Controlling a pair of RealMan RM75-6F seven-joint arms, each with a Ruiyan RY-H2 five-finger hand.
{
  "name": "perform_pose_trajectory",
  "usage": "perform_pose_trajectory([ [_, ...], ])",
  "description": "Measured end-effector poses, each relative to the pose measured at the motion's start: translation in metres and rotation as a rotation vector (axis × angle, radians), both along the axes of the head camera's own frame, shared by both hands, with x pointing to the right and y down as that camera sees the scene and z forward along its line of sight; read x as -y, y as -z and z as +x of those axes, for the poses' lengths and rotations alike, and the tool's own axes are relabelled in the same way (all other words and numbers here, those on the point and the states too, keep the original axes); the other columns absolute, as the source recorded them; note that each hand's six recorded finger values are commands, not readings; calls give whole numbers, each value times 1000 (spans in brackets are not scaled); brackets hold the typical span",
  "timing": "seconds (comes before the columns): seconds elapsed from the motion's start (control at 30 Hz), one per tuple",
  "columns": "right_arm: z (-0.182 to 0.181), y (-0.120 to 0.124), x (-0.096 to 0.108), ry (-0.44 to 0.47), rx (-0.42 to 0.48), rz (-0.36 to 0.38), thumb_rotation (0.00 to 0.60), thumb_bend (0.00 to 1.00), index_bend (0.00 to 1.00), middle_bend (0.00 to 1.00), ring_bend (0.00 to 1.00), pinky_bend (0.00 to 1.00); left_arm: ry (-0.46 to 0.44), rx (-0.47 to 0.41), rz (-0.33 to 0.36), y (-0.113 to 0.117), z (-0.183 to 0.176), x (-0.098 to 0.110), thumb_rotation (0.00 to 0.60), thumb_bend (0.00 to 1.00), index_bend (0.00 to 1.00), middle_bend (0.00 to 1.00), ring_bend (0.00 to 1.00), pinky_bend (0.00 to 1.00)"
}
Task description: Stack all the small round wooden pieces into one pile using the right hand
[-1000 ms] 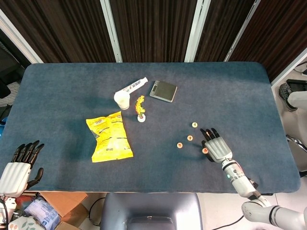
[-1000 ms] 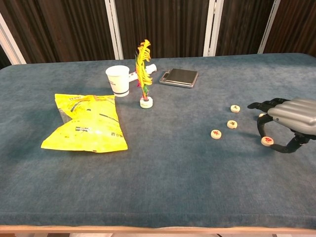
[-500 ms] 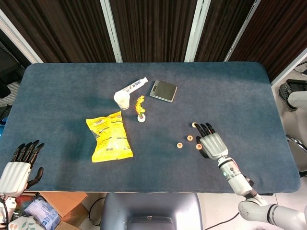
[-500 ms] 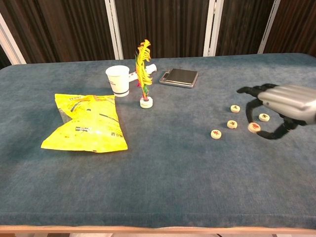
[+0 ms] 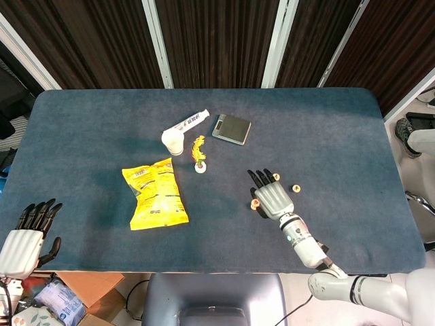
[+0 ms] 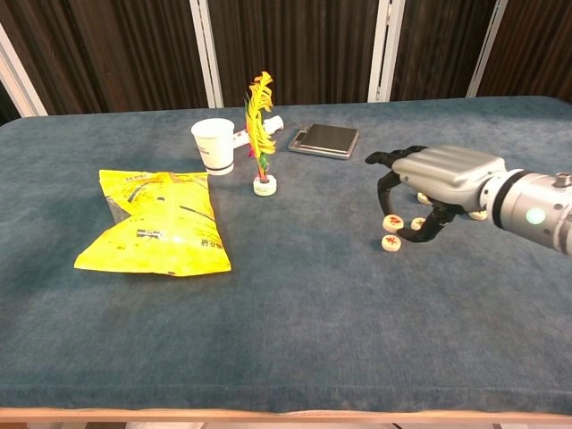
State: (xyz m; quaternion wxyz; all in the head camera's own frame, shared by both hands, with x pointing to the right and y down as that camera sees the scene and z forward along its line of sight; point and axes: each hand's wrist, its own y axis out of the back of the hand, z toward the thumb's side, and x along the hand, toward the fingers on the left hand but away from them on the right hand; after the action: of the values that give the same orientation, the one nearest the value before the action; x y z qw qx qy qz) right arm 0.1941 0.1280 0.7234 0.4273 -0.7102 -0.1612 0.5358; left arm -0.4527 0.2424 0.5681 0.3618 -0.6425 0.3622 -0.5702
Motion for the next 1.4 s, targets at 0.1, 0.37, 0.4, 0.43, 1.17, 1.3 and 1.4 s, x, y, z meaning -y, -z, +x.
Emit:
perform_pose_trajectory([
  [0.1,-5,-4,-1,0,-7,-13,600,489,632,41,0,0,1,-1,2,1,-1,0,600,503,0,14,0,32],
  [0.37,-4,-13,-4,9,-48,-21,600,489,632,41,0,0,1,-2,4,3,-2,-1,600,503,0,14,0,32],
  [0.4,-3,-14,-4,10,-53,-23,600,489,632,41,0,0,1,-2,4,3,-2,-1,600,503,0,15,0,32],
  [0.43,-3,-15,-4,11,-56,-25,600,489,632,41,0,0,0,-2,3,3,-2,-1,600,503,0,14,0,32],
  [1.17,5,-12,-3,1,-67,-18,600,491,467,46,0,0,3,-2,3,2,-2,0,600,503,0,15,0,32],
  [1.3,17,-6,3,-15,-82,7,600,491,466,45,0,0,5,-3,3,3,-2,0,600,501,0,14,0,32],
  [1.4,28,-8,8,-32,-103,13,600,491,473,45,0,0,5,-6,5,3,-2,0,600,502,0,14,0,32],
])
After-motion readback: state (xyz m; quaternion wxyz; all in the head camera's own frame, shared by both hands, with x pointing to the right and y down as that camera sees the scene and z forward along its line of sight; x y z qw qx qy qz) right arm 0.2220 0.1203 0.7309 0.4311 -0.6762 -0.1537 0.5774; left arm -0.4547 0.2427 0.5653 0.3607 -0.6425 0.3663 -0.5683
